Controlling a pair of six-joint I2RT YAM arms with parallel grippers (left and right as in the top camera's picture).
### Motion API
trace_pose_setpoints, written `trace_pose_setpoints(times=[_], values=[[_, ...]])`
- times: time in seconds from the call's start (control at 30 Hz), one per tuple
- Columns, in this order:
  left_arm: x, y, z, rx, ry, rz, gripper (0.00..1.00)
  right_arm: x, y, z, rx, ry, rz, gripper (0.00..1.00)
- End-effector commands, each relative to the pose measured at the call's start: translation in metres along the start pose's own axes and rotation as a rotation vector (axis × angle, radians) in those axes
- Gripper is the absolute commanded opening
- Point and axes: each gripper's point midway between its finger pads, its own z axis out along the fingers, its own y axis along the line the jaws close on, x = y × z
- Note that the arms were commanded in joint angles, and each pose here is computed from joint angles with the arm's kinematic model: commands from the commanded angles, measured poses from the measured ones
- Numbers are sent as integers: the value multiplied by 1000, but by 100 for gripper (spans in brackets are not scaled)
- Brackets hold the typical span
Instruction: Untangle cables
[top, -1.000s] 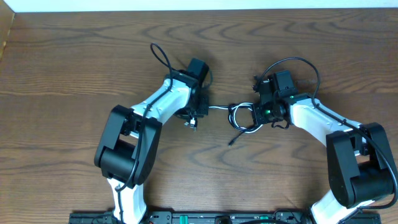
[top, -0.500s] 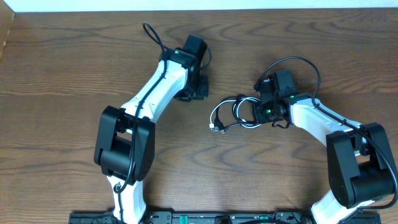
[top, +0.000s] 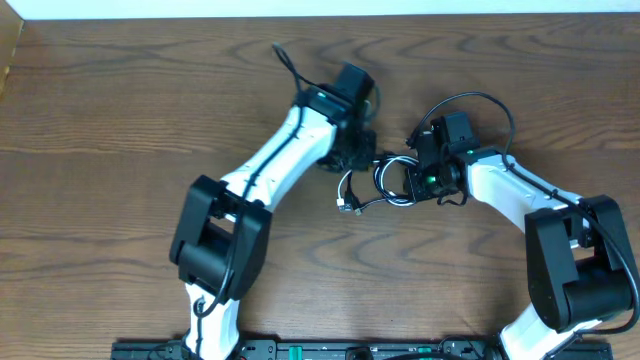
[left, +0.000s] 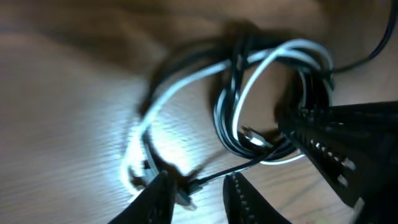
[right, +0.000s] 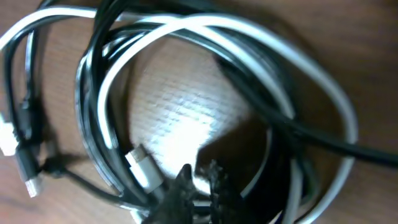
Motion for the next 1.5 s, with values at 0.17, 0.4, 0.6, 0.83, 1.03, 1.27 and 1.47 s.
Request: trace_pose_setpoints(times=[0.17, 0.4, 0.6, 0.83, 1.03, 1.27, 1.47], values=[[19, 1, 49, -32, 93, -8, 41, -23, 13, -29, -125, -56, 2, 38], [14, 11, 70, -72, 83, -83, 49, -23, -9, -37, -97, -68, 59, 56], [1, -1, 71, -12, 38, -67, 49, -19, -41, -34, 84, -61, 101, 56], [-3, -7, 62, 14, 29, -85, 48, -17, -44, -31, 104, -65, 112, 54], [-12, -31, 33, 107, -19, -59, 48, -25, -11, -29, -54, -85, 39, 51], [-14, -39, 47, 114, -35, -30, 48, -33, 1, -50, -81, -137, 11, 48], [-16, -50, 64, 103, -63, -7, 48, -33, -25, -66, 103, -160, 67, 51]])
